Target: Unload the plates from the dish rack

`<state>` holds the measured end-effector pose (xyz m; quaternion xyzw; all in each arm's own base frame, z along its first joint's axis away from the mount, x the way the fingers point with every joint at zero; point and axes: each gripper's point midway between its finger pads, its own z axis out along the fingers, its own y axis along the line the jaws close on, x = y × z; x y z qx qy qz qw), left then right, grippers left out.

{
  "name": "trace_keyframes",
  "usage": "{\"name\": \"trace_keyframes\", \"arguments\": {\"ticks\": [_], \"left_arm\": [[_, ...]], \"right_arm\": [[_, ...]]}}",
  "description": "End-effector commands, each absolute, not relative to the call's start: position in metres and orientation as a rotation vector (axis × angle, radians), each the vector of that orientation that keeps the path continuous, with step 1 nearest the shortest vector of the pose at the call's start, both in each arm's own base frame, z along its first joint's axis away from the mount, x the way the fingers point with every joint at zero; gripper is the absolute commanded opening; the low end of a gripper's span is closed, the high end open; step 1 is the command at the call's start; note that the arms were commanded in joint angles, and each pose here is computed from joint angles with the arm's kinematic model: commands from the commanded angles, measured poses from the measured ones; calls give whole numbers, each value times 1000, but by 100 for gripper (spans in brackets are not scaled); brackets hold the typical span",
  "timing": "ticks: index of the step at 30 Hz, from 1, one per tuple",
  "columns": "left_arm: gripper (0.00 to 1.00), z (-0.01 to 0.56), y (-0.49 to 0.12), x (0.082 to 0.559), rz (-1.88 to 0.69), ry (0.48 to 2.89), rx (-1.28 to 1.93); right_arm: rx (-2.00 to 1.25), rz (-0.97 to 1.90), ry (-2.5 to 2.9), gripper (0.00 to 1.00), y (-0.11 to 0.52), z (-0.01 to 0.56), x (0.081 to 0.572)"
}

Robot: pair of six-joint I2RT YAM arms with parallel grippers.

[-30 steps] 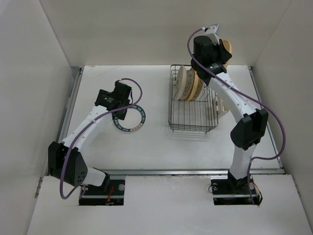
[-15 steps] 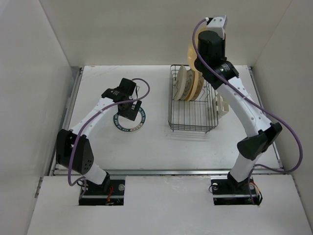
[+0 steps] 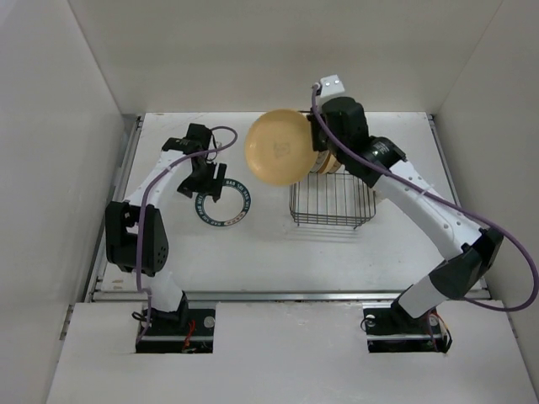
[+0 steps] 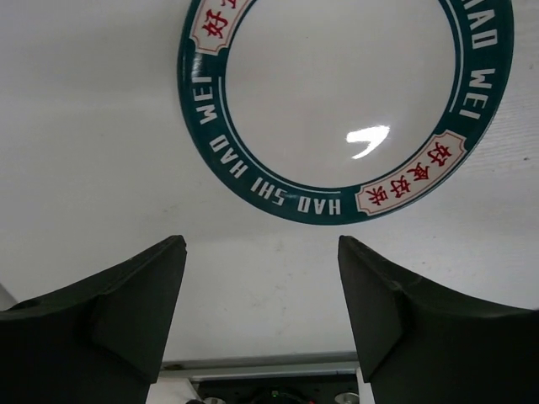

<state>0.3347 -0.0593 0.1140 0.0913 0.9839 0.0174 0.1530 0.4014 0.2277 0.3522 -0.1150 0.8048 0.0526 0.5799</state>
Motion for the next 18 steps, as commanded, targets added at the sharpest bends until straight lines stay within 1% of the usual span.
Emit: {"name": "trace_keyframes", "arguments": {"ticks": [1, 2, 4, 6, 8, 9, 10, 13, 18], "left_arm": [[68, 111, -58, 338, -76, 2850, 187], [66, 100, -46, 342, -107, 2881, 99], [59, 89, -39, 347, -159, 2912, 43], [59, 78, -34, 350, -221, 2949, -8], [59, 75, -42, 349, -289, 2957, -3], [60, 75, -41, 352, -287, 2943, 21], [60, 73, -43, 353, -301, 2936, 37], [64, 66, -41, 352, -284, 2949, 34], [64, 46, -37, 351, -254, 3002, 9]], "right_arm": [[-396, 455, 1863, 0, 283, 358, 361], [-478, 527, 1886, 0, 302, 341, 347], [-547, 616, 1891, 0, 318, 327, 329], [-616, 700, 1901, 0, 335, 302, 313], [-606, 719, 1920, 0, 337, 291, 312], [-597, 744, 1914, 0, 340, 289, 311], [-612, 744, 1943, 0, 341, 273, 310], [-649, 754, 1991, 0, 348, 247, 305], [-713, 778, 2075, 0, 366, 197, 304]]}}
